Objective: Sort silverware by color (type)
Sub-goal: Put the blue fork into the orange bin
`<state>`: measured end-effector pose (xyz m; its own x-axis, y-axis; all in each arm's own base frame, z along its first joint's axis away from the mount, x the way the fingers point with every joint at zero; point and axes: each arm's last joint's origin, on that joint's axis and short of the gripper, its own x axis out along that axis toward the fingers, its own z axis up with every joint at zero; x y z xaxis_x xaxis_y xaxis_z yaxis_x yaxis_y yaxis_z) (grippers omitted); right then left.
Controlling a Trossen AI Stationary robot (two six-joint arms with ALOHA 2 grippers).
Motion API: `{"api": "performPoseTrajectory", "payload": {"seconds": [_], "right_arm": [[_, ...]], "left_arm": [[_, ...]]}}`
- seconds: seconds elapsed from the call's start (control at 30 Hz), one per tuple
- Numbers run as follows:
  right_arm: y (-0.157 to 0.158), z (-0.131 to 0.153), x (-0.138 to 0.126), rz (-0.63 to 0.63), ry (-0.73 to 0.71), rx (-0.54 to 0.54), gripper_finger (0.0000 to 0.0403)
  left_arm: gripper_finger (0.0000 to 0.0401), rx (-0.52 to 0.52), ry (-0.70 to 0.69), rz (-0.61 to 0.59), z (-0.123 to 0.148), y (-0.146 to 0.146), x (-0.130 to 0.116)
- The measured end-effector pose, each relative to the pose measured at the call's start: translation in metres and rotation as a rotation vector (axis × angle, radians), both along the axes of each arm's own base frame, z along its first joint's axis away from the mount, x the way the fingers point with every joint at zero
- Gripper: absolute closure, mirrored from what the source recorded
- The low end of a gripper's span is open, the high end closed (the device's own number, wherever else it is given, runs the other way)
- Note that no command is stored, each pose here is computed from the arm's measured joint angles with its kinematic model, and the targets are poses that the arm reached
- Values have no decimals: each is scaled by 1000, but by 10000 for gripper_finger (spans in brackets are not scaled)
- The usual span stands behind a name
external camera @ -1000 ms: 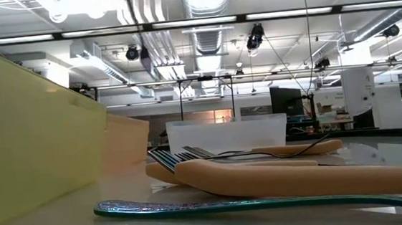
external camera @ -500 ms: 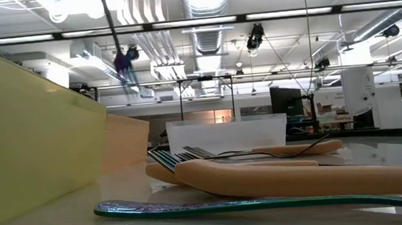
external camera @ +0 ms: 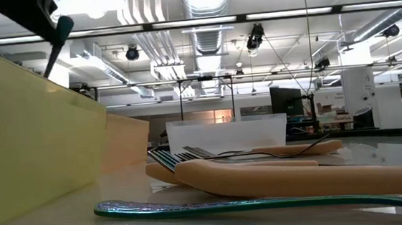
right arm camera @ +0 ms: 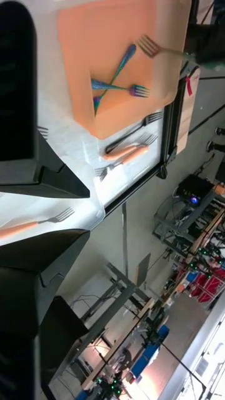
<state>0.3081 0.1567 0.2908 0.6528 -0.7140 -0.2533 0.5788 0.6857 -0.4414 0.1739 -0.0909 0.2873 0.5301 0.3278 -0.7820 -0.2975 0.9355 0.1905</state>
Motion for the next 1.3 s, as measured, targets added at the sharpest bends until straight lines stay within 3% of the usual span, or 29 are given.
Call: {"api": "performPoseTrajectory", "payload": {"seconds": [0.27,0.67,0.97,1.07,1.17,1.23,1.3], "right_arm": [[-1,0,1,-4,-7,11,321],[0,-1,1,9,-7,42,321],[-2,3,-2,17,-7,53,321],[-3,10,-7,91,12,198,321],[-10,12,-18,135,91,503,321],[-15,7,-30,75,194,691,321],[-19,1,-43,-61,288,806,321]], "left_arm": [[401,-7,194,-25,-25,1,5],[399,28,286,-59,-40,-7,18],[336,66,335,-70,-49,-8,24],[307,77,323,-50,-49,-7,26],[283,83,244,2,-48,-7,29],[271,52,177,-1,-46,-10,35],[263,16,90,-35,-44,-15,43]]}}
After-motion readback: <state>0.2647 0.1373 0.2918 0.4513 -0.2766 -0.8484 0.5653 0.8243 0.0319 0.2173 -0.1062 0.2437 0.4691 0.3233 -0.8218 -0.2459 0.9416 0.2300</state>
